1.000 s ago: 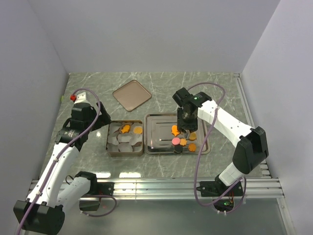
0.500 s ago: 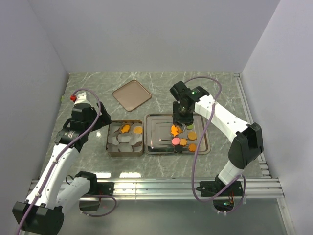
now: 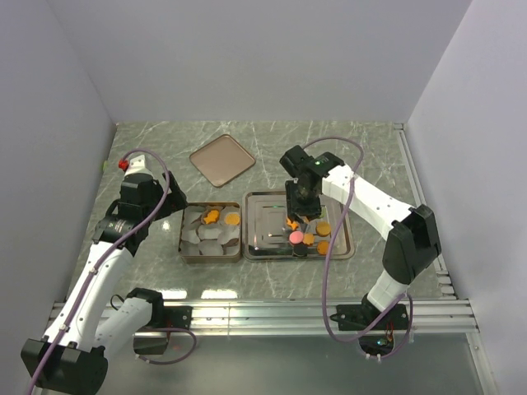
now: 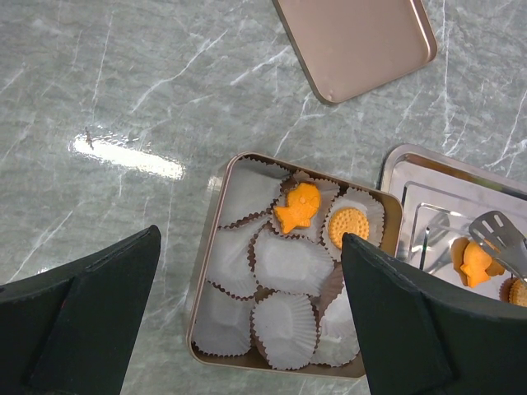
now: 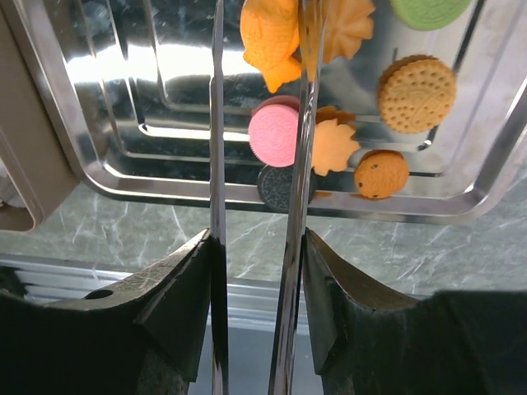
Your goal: Pack the cookies
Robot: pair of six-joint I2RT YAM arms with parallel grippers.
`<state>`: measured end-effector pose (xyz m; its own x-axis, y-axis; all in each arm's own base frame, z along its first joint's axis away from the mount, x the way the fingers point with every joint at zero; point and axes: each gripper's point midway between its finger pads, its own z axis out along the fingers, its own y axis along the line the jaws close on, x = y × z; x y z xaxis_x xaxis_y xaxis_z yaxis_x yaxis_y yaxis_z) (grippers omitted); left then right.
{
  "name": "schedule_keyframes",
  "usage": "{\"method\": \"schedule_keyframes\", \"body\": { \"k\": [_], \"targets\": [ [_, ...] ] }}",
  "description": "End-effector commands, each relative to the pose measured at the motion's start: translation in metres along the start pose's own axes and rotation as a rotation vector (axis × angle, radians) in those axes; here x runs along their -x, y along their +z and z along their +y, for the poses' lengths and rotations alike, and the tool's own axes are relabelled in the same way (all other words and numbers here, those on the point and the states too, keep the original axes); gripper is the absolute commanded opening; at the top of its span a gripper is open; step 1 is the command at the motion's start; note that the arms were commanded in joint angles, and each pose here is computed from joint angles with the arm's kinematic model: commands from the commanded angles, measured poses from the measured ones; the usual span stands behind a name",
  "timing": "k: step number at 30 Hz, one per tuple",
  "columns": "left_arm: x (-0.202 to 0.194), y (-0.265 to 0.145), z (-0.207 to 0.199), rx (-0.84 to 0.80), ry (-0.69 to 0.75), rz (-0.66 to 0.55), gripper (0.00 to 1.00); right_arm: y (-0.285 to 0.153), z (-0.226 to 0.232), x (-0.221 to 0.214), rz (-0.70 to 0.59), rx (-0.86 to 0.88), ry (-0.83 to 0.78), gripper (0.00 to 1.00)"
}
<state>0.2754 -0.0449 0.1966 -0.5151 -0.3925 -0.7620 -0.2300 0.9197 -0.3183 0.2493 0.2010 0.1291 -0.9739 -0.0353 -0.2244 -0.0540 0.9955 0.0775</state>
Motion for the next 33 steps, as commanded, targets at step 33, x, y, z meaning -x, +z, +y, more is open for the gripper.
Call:
{"method": "schedule_keyframes", "body": {
  "k": [33],
  "targets": [
    [0.009,-0.005,-0.003,-0.015,-0.013,-0.044,0.97,-0.032,0.013,-0.043,0.000,-0.023,-0.159,0.54]
  ]
}}
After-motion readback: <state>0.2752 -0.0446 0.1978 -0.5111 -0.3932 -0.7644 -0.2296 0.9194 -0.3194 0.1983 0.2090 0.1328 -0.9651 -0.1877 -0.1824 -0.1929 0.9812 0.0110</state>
